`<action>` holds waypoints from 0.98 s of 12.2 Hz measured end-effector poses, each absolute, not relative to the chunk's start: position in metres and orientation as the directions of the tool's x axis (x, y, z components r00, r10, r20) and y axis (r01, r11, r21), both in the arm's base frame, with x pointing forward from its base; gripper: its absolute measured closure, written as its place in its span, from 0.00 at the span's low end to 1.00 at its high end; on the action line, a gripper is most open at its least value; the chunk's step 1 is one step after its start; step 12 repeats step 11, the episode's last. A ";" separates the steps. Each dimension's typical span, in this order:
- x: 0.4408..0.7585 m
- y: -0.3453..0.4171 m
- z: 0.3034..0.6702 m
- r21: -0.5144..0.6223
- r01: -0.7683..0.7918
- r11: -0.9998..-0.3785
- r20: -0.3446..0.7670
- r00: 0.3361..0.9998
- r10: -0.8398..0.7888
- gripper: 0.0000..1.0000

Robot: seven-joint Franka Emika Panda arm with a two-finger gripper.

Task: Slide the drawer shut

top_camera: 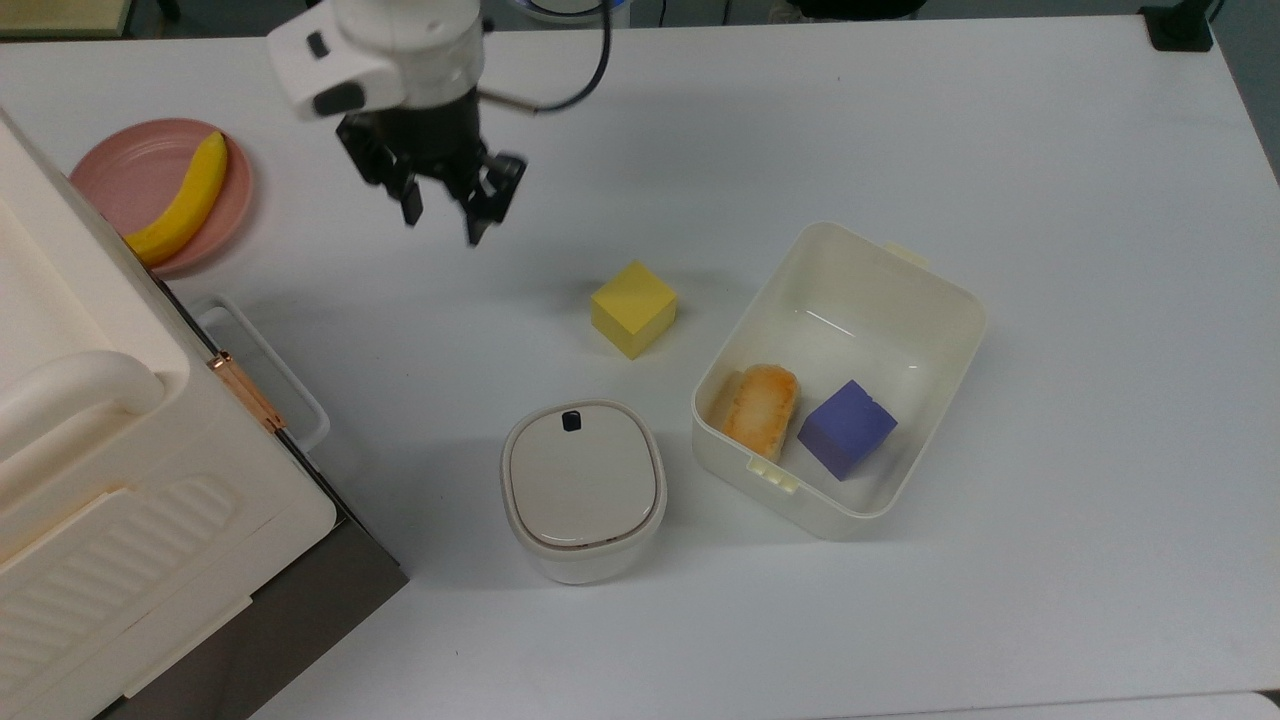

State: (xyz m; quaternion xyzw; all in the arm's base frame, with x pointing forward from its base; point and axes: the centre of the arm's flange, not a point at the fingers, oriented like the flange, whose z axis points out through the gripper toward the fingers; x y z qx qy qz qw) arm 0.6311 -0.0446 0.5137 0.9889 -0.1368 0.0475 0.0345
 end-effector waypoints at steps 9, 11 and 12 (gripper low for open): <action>0.601 0.010 0.535 0.050 0.054 -0.997 0.030 0.998 0.056 0.00; 0.598 0.008 0.533 0.050 0.052 -0.997 -0.002 0.999 0.052 0.00; 0.598 0.008 0.533 0.050 0.052 -0.997 -0.002 0.999 0.052 0.00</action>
